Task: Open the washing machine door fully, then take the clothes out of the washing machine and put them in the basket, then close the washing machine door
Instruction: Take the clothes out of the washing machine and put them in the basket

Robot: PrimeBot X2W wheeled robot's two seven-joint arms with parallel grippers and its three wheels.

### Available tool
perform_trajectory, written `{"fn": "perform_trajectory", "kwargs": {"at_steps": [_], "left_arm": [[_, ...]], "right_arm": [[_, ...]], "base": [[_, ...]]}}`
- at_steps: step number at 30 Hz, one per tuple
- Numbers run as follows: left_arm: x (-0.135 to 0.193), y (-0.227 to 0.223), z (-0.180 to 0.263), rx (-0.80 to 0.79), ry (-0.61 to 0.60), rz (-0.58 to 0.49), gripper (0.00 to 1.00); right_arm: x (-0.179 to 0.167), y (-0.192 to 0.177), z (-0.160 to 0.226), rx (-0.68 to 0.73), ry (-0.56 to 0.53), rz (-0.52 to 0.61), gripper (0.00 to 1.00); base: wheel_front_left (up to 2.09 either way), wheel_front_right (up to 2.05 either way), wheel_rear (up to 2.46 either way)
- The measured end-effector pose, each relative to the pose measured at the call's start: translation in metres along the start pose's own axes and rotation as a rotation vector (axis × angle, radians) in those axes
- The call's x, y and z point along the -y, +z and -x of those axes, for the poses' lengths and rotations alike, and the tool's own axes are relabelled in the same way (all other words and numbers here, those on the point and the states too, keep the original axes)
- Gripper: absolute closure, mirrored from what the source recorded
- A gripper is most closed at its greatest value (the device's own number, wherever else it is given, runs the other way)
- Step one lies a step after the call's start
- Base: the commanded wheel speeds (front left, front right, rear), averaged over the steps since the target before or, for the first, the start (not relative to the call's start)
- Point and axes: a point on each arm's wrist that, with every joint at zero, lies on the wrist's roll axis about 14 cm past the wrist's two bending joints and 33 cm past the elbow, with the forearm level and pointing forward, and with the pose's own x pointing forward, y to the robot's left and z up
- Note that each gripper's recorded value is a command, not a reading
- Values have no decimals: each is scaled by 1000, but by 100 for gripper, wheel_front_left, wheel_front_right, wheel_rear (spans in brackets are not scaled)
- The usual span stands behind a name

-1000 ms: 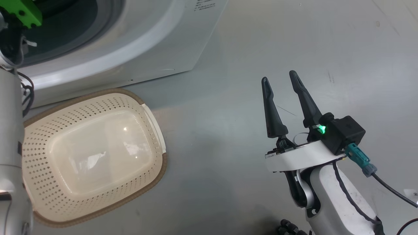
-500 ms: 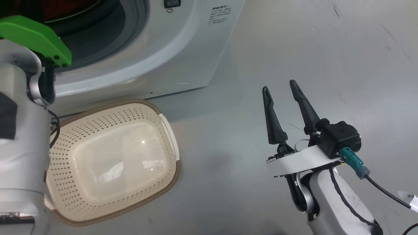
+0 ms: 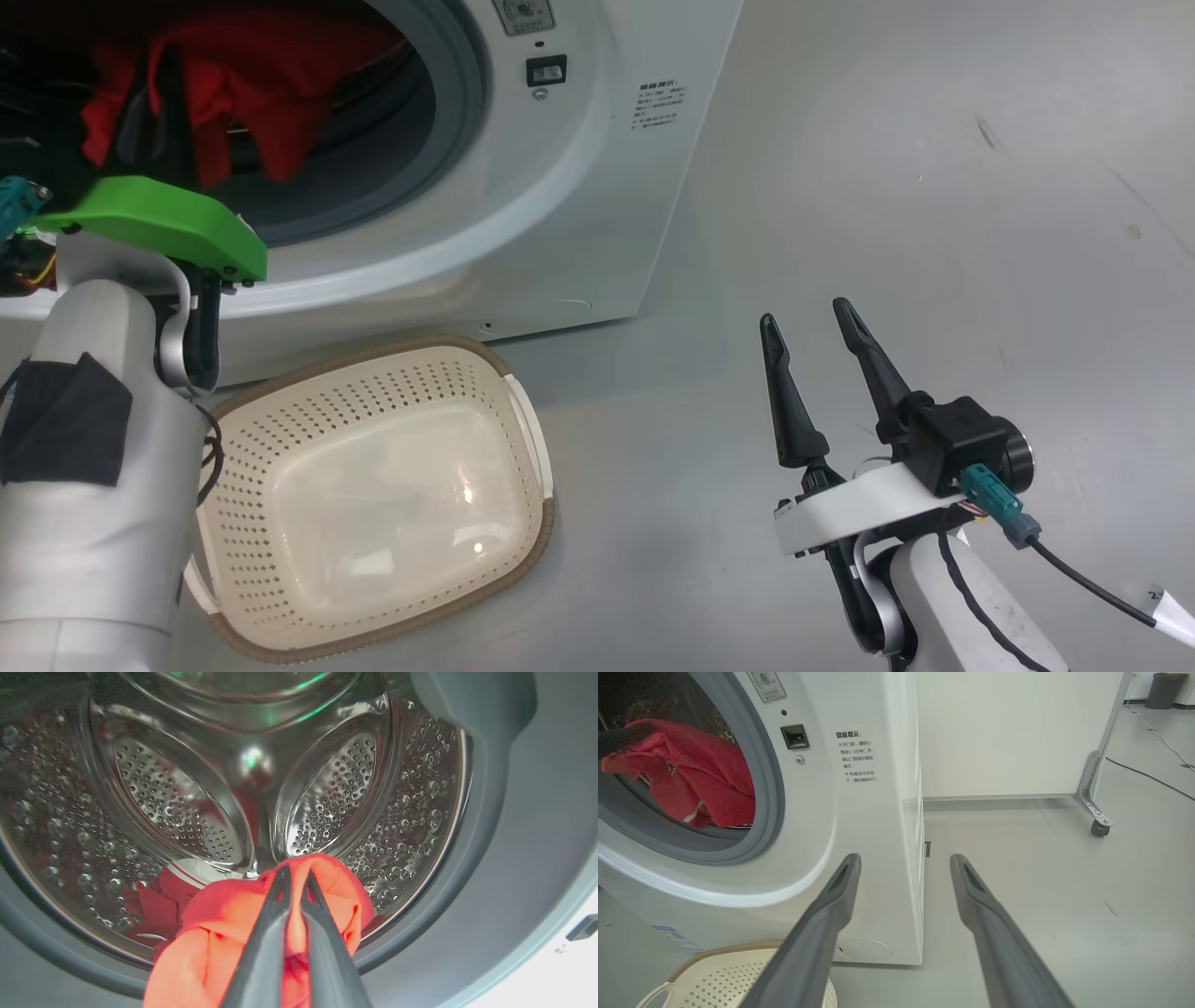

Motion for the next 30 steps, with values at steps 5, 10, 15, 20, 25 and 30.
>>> {"fn": "perform_trajectory", "kwargs": {"at_steps": [5,10,15,20,25,30], "left_arm": [[2,20,19,53,-3,-30,100],[8,54,40,142,-9,-71,100],[13,85,58,223,-1,-101,100],[20,113,75,305,-3,-132,100],[24,140,94,386,2,-171,100],[33,170,115,488,-4,-201,100]], "right_arm": [[-5,5,9,10,11,-4,0],[-11,14,18,36,28,1,0],[-17,21,25,57,46,5,0],[-21,28,32,76,55,7,0],[-25,29,37,81,72,14,0],[-25,30,44,86,71,15,0]], "base": [[0,0,0],[0,0,0],[0,0,0],[0,0,0],[0,0,0],[0,0,0]]}}
